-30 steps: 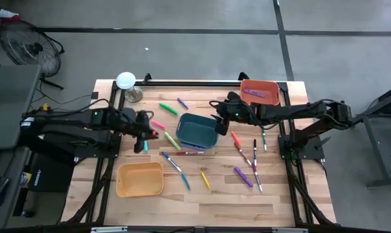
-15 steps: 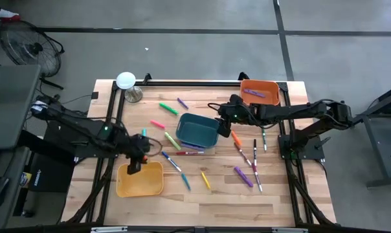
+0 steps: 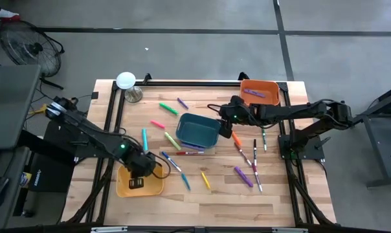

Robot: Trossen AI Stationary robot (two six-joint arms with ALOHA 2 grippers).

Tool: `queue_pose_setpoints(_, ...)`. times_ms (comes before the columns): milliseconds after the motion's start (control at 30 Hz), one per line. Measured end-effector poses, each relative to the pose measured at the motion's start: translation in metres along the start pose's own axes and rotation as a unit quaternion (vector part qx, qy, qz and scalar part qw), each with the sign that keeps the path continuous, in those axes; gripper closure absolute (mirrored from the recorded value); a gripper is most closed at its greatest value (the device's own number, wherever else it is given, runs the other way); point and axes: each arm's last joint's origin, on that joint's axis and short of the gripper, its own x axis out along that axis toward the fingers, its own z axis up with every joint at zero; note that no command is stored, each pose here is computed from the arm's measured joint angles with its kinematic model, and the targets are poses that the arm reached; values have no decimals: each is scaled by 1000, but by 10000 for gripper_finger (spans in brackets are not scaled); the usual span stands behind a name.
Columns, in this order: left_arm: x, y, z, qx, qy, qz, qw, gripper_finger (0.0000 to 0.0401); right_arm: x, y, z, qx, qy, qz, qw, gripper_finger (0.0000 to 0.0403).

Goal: Pick & Place Markers
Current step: Put the right orange pen into the yellow bin, then put the blue highlighter pen into the orange bin

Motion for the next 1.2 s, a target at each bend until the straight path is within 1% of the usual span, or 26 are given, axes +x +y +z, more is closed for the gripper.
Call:
queue_pose_setpoints(100,14,-1,3,-1,41,8,999,320,0,0,-1,1,4,0,1000,206)
queue_pose_setpoints(233,24,-2,6,7,65,12,998,310,0,0,-1,0,7,7,1000,206)
queue_pose_setpoints(433,25,-2,6,10,64,14,998,307,-3,0,-3,28,16,7,999,205)
queue_pose_setpoints(667,16,0,5,-11,47,57,997,305,-34,1,3,74,-25,-14,997,206)
queue_pose_setpoints(767,1,-4,8,0,8,83,996,305,-47,3,3,88,-39,-5,995,205)
queue_pose_setpoints(900,-23,-10,5,31,-80,125,988,305,-57,10,2,81,-46,4,996,206)
queue_pose_setpoints(1000,-42,-10,-1,43,-170,156,972,304,-60,17,-1,75,-38,7,996,206)
queue_pose_setpoints(1067,-56,-7,-7,41,-227,166,959,304,-62,22,-5,70,-22,11,997,206)
queue_pose_setpoints(1200,-81,4,-17,23,-303,175,937,304,-66,31,-15,63,6,-3,998,206)
